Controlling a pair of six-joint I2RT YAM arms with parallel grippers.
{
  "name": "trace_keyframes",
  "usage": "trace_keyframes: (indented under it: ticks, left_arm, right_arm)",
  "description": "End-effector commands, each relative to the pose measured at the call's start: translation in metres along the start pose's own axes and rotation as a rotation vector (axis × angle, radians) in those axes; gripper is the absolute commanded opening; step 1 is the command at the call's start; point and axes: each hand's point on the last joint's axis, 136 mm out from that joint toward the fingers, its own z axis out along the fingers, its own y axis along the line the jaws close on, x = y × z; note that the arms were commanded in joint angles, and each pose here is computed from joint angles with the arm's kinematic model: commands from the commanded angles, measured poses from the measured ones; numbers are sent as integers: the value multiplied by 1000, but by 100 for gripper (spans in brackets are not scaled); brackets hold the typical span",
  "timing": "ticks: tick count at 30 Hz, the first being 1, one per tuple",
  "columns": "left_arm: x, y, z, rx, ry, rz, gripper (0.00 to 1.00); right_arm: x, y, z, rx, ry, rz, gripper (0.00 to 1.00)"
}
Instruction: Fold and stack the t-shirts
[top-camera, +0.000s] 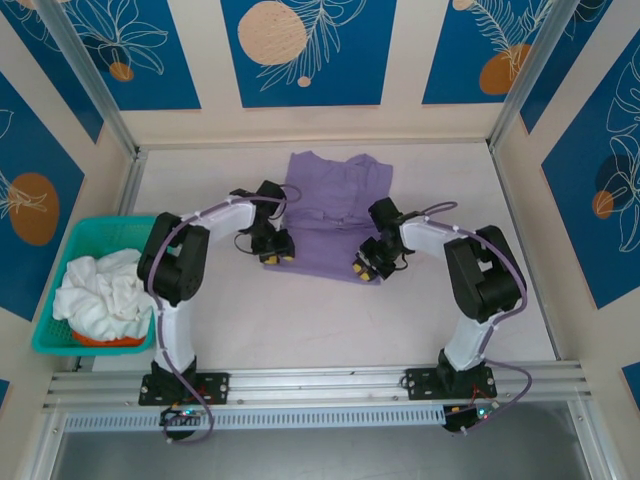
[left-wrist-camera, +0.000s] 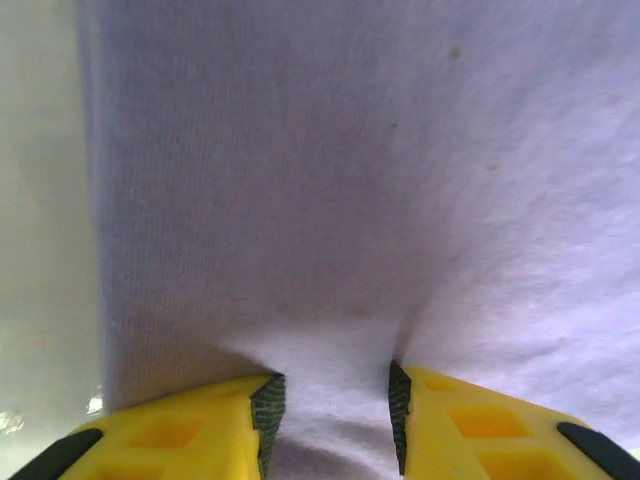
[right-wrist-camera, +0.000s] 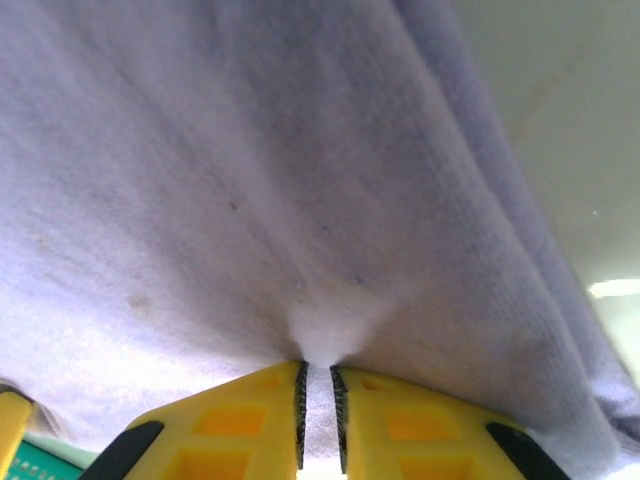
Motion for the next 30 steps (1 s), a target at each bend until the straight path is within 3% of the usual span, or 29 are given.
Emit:
trace_keyframes:
  ticks: [1, 15, 22, 26, 30]
  left_arm:
    - [33, 27, 12, -72, 65, -27, 39]
    - [172, 37, 5, -5, 156, -80, 44]
    - [166, 32, -40, 32, -15, -72, 57]
    - [144, 11, -63, 101, -106, -71, 56]
    - [123, -8, -63, 201, -143, -146, 54]
  right_arm:
    - [12, -55, 1, 180, -32, 66, 20]
    - [55, -106, -22, 301, -151, -106, 30]
    - [77, -73, -43, 133, -241, -248, 30]
    - [75, -48, -46, 73, -256, -304, 29]
    - [66, -24, -37, 73, -206, -352, 24]
